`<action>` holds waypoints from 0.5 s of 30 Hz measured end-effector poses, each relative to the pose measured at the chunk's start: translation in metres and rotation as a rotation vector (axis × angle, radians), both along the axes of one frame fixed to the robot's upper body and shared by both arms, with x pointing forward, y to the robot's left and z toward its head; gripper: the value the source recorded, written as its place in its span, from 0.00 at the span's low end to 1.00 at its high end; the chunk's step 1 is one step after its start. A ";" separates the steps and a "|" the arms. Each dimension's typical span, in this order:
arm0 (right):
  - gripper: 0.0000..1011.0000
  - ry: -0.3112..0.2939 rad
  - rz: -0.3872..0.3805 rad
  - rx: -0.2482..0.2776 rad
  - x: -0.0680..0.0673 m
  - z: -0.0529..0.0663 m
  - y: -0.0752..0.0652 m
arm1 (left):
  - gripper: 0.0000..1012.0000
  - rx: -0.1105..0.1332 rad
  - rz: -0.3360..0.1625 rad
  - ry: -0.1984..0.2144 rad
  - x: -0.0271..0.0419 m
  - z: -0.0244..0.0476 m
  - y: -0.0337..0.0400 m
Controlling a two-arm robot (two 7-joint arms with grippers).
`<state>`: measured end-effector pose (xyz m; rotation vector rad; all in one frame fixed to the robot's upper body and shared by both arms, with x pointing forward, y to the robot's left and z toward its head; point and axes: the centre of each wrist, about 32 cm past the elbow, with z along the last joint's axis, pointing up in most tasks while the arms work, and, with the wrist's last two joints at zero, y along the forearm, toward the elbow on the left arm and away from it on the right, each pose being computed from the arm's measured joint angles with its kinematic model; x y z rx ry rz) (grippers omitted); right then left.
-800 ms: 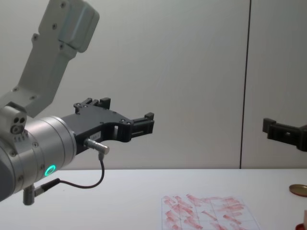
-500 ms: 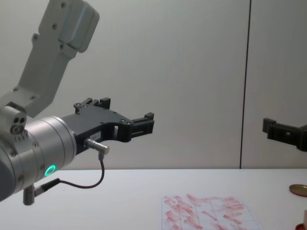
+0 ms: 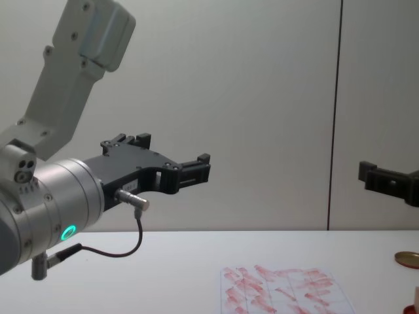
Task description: Use the one hand to pick up the stamp and affix it onto the A4 paper.
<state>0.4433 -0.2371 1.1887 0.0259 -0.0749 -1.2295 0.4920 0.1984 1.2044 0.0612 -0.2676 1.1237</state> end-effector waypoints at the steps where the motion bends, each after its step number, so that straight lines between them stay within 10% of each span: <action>1: 0.99 0.000 0.000 0.000 0.000 0.000 0.000 | 0.98 0.000 0.000 0.000 0.0000 0.0000 0.0000; 15: 0.99 0.000 0.000 0.000 0.000 0.000 0.000 | 0.98 0.000 0.000 0.000 0.0000 0.0000 0.0000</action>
